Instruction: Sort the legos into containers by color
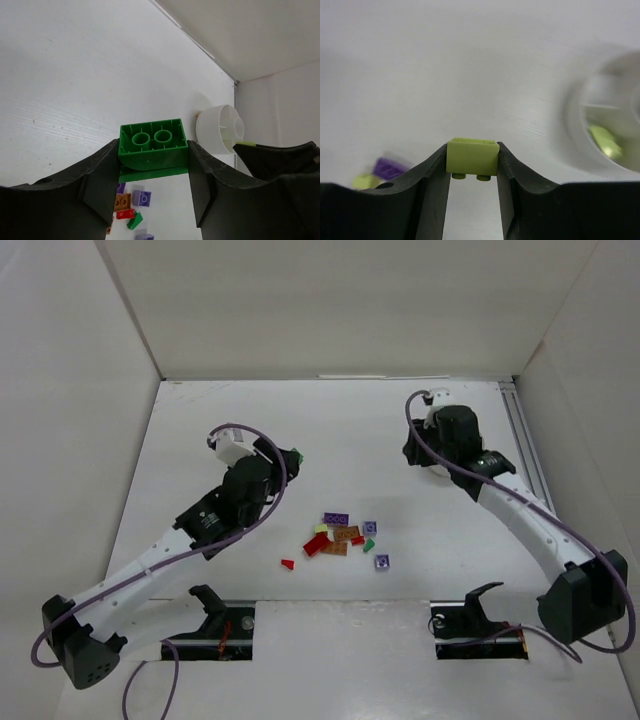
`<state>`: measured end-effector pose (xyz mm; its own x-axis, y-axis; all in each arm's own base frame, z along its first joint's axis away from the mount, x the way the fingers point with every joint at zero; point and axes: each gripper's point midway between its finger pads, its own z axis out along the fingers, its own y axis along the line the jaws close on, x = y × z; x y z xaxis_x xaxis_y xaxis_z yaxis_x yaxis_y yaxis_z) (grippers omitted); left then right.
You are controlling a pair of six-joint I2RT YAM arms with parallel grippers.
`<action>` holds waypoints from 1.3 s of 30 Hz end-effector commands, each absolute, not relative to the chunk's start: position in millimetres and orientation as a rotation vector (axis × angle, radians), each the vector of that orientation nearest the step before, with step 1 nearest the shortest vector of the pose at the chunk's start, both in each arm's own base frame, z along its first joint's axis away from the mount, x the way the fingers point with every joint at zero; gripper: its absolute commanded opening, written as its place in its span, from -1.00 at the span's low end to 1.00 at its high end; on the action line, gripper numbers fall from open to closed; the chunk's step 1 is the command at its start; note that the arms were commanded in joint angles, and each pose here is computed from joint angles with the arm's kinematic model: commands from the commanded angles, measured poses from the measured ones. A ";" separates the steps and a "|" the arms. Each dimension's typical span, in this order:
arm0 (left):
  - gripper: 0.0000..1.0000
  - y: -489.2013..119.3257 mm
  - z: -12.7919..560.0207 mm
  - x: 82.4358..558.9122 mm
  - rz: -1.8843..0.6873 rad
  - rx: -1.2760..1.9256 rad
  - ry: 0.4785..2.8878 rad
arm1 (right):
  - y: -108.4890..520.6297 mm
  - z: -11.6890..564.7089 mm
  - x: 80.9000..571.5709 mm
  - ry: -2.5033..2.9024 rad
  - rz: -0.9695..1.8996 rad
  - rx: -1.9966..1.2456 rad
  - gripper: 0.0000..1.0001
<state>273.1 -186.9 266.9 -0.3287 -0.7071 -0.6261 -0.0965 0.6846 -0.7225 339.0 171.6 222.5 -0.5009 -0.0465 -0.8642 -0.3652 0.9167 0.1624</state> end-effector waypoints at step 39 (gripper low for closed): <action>-0.35 -200.6 271.0 305.9 -0.696 -0.496 1.845 | 12.3 162.3 417.5 2.314 -0.133 0.314 0.13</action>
